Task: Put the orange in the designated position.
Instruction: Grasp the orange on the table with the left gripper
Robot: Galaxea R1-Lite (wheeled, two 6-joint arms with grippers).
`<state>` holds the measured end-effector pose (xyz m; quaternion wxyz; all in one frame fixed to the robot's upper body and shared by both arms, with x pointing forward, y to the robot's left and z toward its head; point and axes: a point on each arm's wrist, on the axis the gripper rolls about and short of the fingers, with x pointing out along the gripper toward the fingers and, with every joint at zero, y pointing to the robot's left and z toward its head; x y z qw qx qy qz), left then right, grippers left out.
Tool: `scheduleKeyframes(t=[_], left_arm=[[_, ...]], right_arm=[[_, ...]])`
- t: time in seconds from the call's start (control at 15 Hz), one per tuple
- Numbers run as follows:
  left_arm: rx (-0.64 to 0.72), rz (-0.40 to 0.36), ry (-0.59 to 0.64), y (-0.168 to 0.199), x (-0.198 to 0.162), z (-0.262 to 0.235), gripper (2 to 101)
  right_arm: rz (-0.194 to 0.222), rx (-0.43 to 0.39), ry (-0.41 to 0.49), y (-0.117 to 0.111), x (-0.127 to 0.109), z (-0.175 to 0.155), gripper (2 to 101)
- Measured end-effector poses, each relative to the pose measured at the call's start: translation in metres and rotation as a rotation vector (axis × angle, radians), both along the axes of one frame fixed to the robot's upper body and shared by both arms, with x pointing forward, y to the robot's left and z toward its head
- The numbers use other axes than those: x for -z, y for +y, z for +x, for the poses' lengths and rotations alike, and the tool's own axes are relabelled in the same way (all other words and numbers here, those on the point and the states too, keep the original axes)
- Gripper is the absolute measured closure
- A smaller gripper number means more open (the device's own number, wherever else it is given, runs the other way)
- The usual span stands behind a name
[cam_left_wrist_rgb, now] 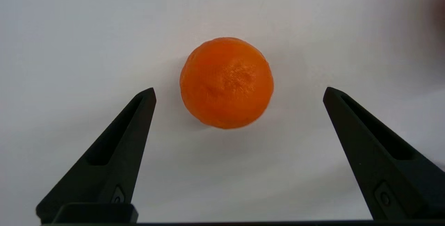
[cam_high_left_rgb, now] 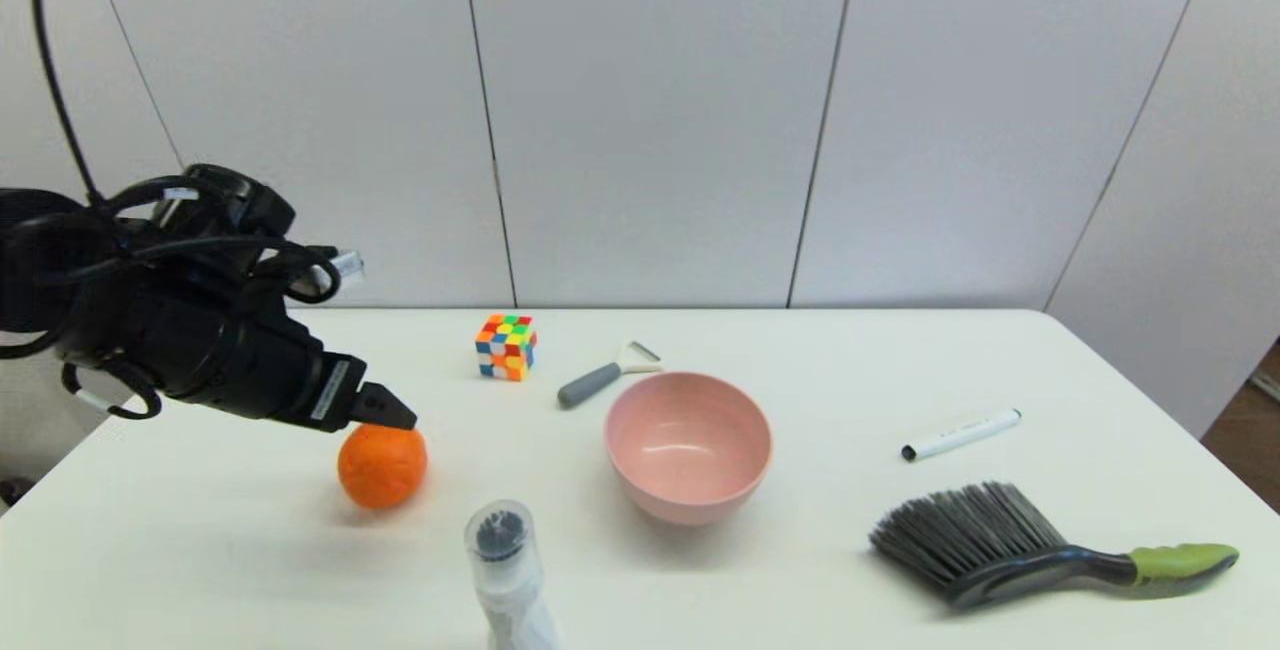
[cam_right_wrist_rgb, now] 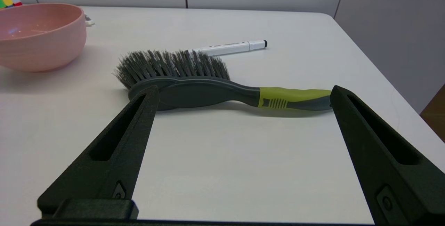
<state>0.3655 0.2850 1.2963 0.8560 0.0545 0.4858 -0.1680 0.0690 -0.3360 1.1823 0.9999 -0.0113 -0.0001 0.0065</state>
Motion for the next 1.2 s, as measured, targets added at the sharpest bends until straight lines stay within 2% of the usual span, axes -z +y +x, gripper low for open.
scheduleKeyframes(t=[0.47,0.8,0.93,1.0,1.2], left_arm=[[-0.003,0.039,0.186,-0.001,0.052,0.021,5.4],[-0.051,0.015,0.160,-0.001,0.065,0.036,6.9],[-0.056,0.010,0.147,-0.001,0.067,0.039,27.3],[-0.048,0.013,0.150,-0.001,0.068,0.039,31.0],[-0.038,0.018,0.162,-0.002,0.065,0.035,32.7]], right_arm=[[0.000,0.000,0.000,0.000,0.000,0.000,5.0],[0.000,0.000,0.000,0.000,0.000,0.000,5.0],[0.000,0.000,0.000,0.000,0.000,0.000,5.0],[0.000,0.000,0.000,0.000,0.000,0.000,5.0],[0.000,0.000,0.000,0.000,0.000,0.000,5.0]])
